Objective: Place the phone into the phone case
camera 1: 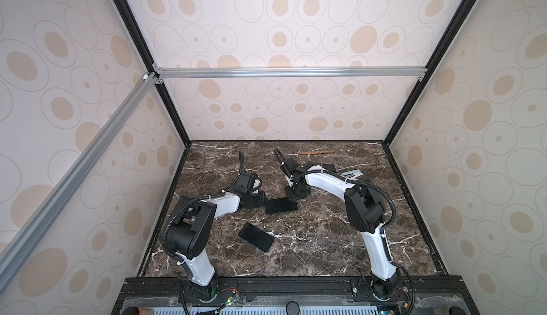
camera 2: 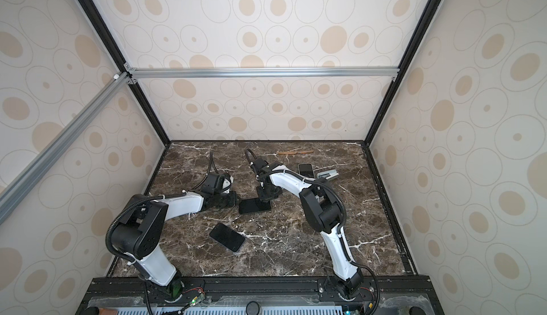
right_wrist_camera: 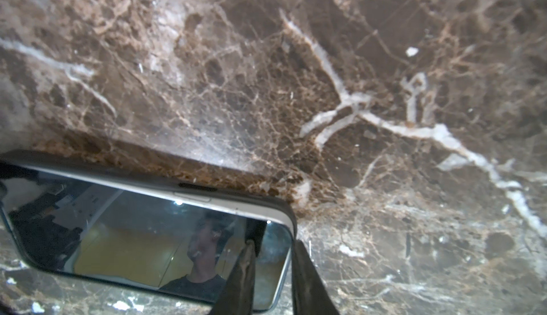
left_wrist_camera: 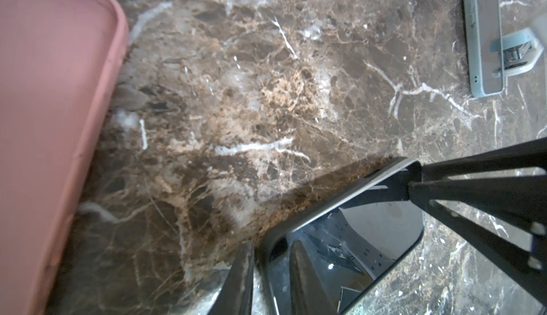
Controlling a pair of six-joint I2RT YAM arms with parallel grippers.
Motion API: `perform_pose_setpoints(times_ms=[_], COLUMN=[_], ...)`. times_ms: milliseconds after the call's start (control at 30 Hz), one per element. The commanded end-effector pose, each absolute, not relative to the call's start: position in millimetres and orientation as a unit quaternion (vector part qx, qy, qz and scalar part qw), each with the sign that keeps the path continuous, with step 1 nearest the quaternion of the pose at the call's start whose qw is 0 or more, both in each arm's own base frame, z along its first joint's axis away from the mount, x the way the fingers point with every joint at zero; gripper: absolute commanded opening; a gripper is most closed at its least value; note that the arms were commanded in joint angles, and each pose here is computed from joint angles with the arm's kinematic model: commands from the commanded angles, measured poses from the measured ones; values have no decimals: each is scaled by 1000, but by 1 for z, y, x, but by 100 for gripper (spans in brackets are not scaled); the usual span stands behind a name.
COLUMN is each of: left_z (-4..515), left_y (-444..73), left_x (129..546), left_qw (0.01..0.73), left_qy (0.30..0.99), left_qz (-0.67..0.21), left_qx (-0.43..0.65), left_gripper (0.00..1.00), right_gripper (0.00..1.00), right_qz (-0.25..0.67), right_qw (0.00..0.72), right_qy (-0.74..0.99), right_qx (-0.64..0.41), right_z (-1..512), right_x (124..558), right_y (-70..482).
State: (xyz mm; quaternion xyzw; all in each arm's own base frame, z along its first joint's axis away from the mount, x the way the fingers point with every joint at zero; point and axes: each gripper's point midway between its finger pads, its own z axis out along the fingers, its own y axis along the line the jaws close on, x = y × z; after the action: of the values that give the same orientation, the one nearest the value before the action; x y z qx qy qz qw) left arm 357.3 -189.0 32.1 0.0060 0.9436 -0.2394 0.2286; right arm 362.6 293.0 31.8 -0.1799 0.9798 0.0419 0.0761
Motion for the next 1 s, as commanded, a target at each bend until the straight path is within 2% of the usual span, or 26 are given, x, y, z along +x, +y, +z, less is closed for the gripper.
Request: perform_pose_setpoints(times_ms=[0,233,433,567,767,967], left_z=[48,56,73,84,74,62], left_y=[-185,-181,-191,-189,-191,-191], left_x=[364,369,370,372,367,361], left_qw=[254,268,279,299,278,258], left_qy=[942,941,930,924,929,934], left_qz=[-219,-203,-236,-237,-243,-245], left_qx=[21,27,31,32,32,25], left_gripper=[23,23,23,23,24,24], right_gripper=[27,28,31,30,28,21], right_qz=[33,48,60,70,100,87], right_qw=[30,59,85,77,59,66], right_qy=[980,977,977,981,982,984], right_qx=[-196,-199,-184,-164,-147,-143], right_z=[10,41,62,57,42,30], right_x=[347,363,374,374,366,369], right_y=[292,296,289,281,286,278])
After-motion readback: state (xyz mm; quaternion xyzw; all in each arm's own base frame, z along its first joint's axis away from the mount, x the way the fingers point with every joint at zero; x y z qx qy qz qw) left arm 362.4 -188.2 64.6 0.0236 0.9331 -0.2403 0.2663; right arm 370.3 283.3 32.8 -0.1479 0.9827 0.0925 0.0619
